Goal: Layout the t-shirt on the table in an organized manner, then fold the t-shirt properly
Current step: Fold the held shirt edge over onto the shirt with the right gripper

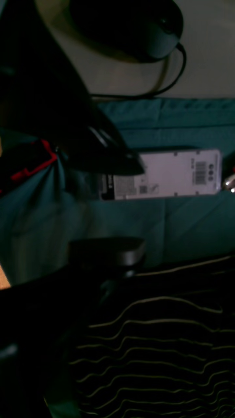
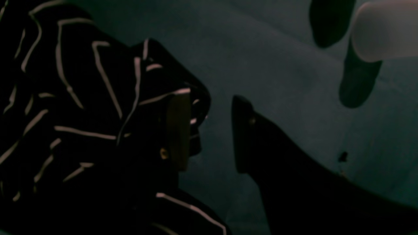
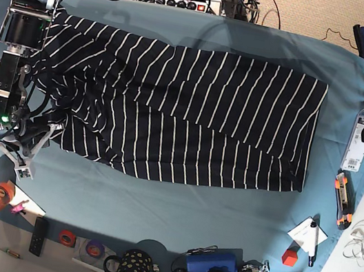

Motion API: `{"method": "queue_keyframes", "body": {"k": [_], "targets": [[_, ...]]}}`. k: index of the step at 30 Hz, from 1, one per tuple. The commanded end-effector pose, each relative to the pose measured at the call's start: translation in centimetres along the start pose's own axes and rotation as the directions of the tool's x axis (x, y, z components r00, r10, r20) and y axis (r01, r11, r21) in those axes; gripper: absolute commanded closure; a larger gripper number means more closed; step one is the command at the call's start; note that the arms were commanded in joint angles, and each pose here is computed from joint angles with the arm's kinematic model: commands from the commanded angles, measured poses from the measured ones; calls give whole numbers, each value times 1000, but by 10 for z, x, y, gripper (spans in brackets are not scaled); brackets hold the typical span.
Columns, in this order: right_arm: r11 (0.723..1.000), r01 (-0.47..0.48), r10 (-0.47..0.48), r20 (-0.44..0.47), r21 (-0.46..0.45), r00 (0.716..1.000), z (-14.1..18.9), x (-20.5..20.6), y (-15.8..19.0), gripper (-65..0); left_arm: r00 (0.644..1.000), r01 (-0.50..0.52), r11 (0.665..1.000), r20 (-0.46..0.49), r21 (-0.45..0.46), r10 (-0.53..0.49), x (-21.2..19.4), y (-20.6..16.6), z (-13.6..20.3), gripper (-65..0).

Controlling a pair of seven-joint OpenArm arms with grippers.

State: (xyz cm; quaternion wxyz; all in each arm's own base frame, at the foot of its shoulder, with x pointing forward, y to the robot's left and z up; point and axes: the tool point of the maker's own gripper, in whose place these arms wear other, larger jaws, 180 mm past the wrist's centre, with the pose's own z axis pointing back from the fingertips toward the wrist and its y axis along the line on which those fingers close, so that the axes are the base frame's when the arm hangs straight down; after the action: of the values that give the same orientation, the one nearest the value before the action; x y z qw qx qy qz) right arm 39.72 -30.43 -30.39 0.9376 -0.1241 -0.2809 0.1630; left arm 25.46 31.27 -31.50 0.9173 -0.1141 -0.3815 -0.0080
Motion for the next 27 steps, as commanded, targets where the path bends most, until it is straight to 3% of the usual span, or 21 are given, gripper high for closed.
{"method": "queue_keyframes", "body": {"k": [1,5,16,21,27], "targets": [[1000,9,-6,89,-27,996,10,21,-14,-215,999,26,1000,47,1,-26,16,1,6,-309],[1000,-2,1,219,5,976,2,28,1,-215,999,26,1000,47,1,-26,16,1,6,-309],[985,90,-101,76,145,992,-47,-17,47,-210,999,26,1000,47,1,-26,16,1,6,-309],[989,75,-85,82,124,993,-41,-10,44,-4,999,26,1000,47,1,-26,16,1,6,-309],[998,28,-38,190,52,981,-17,29,28,0,999,26,1000,47,1,-26,16,1,6,-309]]}}
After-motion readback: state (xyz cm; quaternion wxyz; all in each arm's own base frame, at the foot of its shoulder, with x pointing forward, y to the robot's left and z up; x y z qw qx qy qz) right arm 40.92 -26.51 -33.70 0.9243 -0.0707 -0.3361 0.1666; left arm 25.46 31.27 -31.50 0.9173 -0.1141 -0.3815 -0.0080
